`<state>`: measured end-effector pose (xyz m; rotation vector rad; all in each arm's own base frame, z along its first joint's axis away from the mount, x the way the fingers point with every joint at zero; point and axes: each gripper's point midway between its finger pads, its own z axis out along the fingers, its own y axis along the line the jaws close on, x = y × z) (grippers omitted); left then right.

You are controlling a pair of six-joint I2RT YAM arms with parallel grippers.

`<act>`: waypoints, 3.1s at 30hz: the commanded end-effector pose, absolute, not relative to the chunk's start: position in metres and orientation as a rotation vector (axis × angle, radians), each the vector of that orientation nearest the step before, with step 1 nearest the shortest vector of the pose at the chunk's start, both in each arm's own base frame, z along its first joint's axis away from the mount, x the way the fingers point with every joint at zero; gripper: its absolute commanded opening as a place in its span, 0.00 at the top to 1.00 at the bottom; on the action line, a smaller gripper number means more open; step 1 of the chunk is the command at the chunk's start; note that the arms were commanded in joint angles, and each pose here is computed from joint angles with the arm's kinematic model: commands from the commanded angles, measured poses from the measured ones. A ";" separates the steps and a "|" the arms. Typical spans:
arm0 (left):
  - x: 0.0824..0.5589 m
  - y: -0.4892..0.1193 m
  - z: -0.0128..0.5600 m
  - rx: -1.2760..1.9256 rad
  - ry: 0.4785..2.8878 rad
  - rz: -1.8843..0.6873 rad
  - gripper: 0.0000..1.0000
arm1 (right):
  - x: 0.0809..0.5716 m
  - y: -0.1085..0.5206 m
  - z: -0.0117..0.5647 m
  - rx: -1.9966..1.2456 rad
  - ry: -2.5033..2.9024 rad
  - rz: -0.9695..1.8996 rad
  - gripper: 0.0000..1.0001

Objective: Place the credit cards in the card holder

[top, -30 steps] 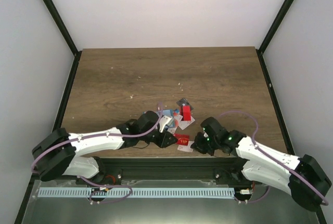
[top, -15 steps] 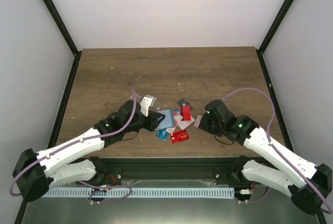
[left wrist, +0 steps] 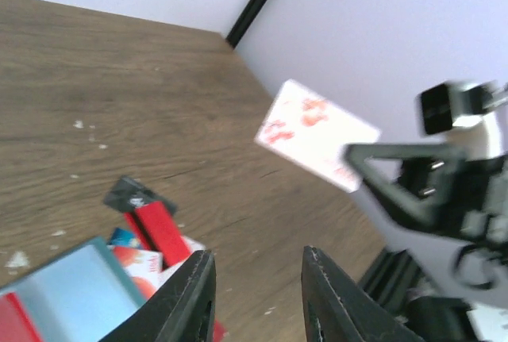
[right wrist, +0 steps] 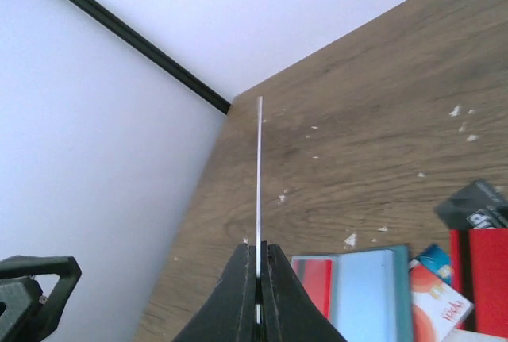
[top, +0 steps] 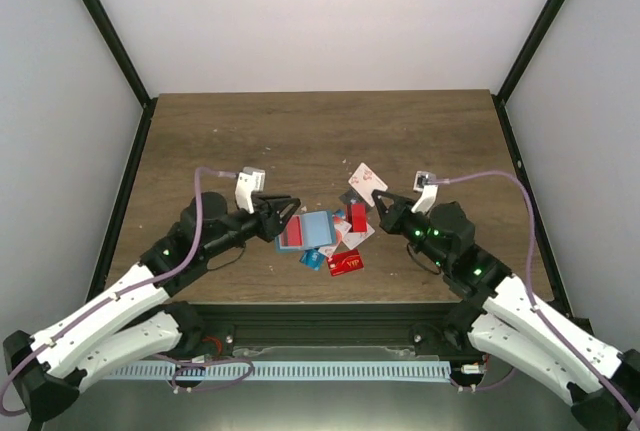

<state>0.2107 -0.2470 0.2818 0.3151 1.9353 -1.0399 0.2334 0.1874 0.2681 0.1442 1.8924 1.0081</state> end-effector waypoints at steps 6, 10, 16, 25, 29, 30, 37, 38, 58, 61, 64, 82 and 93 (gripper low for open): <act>0.200 -0.269 0.324 0.190 1.757 -1.449 0.64 | 0.230 0.217 0.330 0.227 1.456 1.586 0.99; 0.206 -0.274 0.329 0.177 1.703 -1.495 0.59 | 0.221 0.220 0.334 0.246 1.366 1.748 0.99; 0.220 -0.284 0.329 0.164 1.660 -1.528 0.58 | 0.212 0.228 0.341 0.235 1.295 1.875 0.99; 0.226 -0.307 0.333 0.248 1.630 -1.572 0.59 | 0.211 0.236 0.350 0.214 1.270 1.912 0.99; 0.226 -0.313 0.338 0.283 1.603 -1.594 0.61 | 0.213 0.241 0.348 0.212 1.285 1.939 0.99; 0.225 -0.314 0.340 0.295 1.594 -1.598 0.61 | 0.213 0.241 0.347 0.221 1.285 1.945 0.99; 0.220 -0.318 0.348 0.337 1.556 -1.633 0.61 | 0.213 0.245 0.341 0.224 1.297 1.977 0.99; 0.220 -0.318 0.348 0.337 1.552 -1.637 0.61 | 0.213 0.245 0.340 0.230 1.297 1.980 0.99; 0.234 -0.321 0.337 0.269 1.606 -1.609 0.96 | 0.214 0.249 0.322 0.243 1.362 1.984 0.88; 0.241 -0.308 0.317 0.214 1.702 -1.523 0.96 | 0.223 0.251 0.297 0.255 1.513 1.874 0.48; 0.248 -0.287 0.279 0.179 1.854 -1.357 0.96 | 0.242 0.246 0.262 0.252 1.746 1.577 0.35; 0.257 -0.213 0.124 0.030 2.299 -1.065 0.96 | 0.292 0.295 0.124 -0.305 2.389 0.944 0.46; 0.258 -0.219 0.089 0.044 2.386 -1.078 0.96 | 0.297 0.296 0.065 -0.294 2.524 0.965 0.53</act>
